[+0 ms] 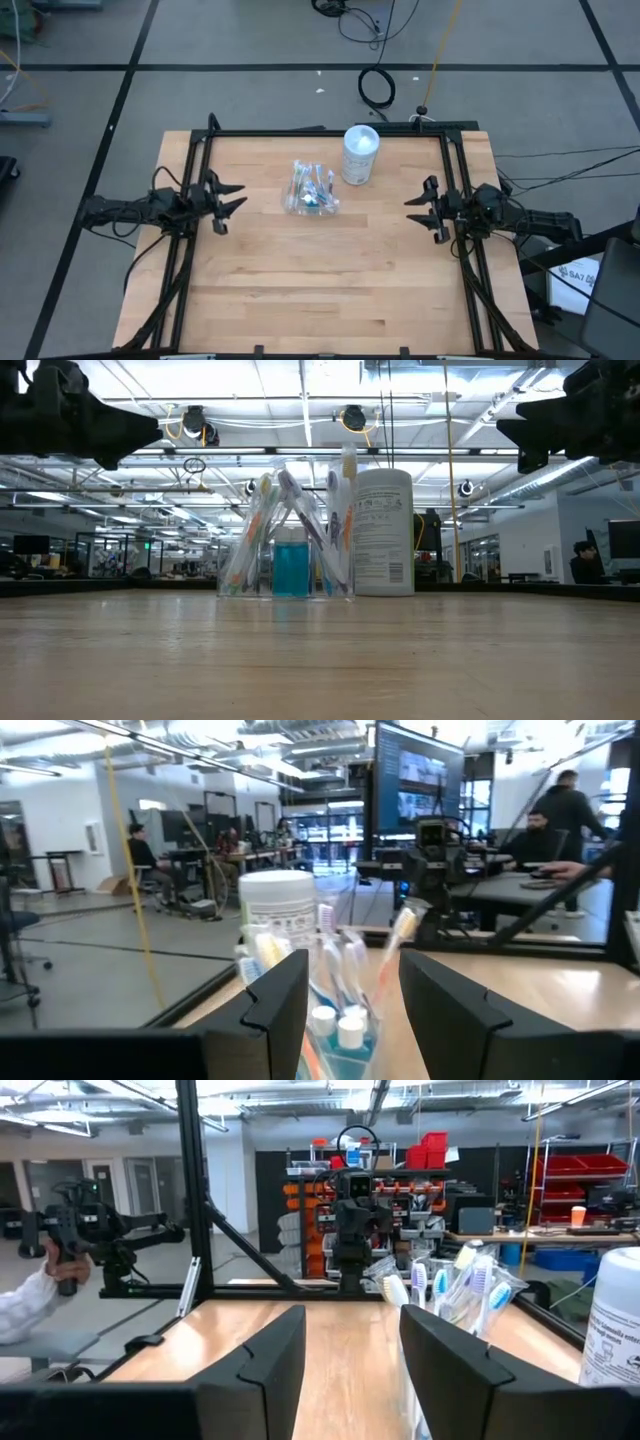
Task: Pick & Place toothbrushing station
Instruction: Return to Home Position
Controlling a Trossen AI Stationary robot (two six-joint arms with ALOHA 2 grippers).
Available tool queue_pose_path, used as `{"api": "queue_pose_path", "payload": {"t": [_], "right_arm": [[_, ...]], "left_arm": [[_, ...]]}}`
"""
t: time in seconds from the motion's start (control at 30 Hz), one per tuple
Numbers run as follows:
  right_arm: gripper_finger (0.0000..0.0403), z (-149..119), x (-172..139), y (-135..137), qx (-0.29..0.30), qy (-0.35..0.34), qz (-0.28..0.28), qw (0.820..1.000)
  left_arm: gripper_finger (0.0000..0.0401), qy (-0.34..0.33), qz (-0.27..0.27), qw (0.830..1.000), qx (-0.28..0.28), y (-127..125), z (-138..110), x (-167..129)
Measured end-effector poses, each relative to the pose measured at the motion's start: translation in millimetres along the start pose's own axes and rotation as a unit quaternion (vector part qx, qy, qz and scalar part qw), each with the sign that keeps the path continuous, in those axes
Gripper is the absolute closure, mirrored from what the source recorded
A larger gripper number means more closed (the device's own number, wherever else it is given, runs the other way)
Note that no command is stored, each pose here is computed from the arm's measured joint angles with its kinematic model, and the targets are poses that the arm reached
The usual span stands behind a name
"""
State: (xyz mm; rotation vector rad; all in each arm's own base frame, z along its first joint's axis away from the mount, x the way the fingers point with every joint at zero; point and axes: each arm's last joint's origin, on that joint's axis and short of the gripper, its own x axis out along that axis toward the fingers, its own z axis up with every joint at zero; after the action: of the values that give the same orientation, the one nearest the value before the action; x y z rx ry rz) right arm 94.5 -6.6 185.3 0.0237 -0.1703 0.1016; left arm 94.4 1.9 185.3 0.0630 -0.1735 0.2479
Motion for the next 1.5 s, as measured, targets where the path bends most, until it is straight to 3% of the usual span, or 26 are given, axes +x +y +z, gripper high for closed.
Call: {"api": "queue_pose_path", "payload": {"t": [0.43,0.9,1.5], "right_arm": [[0.0248,-2,0,0,0.01,0.002,-0.001,1.0],[0.0248,-10,0,-1,0.016,0.046,-0.003,0.999],[0.0248,-11,0,-1,0.016,0.046,-0.004,0.999]], "left_arm": [[0.0235,0.012,-0.014,1.0,-0.002,-1,-3,0],[0.0235,0.01,-0.015,0.993,0.12,-1,-3,0],[0.0235,0.01,-0.015,0.996,0.091,-1,-3,0]]}}
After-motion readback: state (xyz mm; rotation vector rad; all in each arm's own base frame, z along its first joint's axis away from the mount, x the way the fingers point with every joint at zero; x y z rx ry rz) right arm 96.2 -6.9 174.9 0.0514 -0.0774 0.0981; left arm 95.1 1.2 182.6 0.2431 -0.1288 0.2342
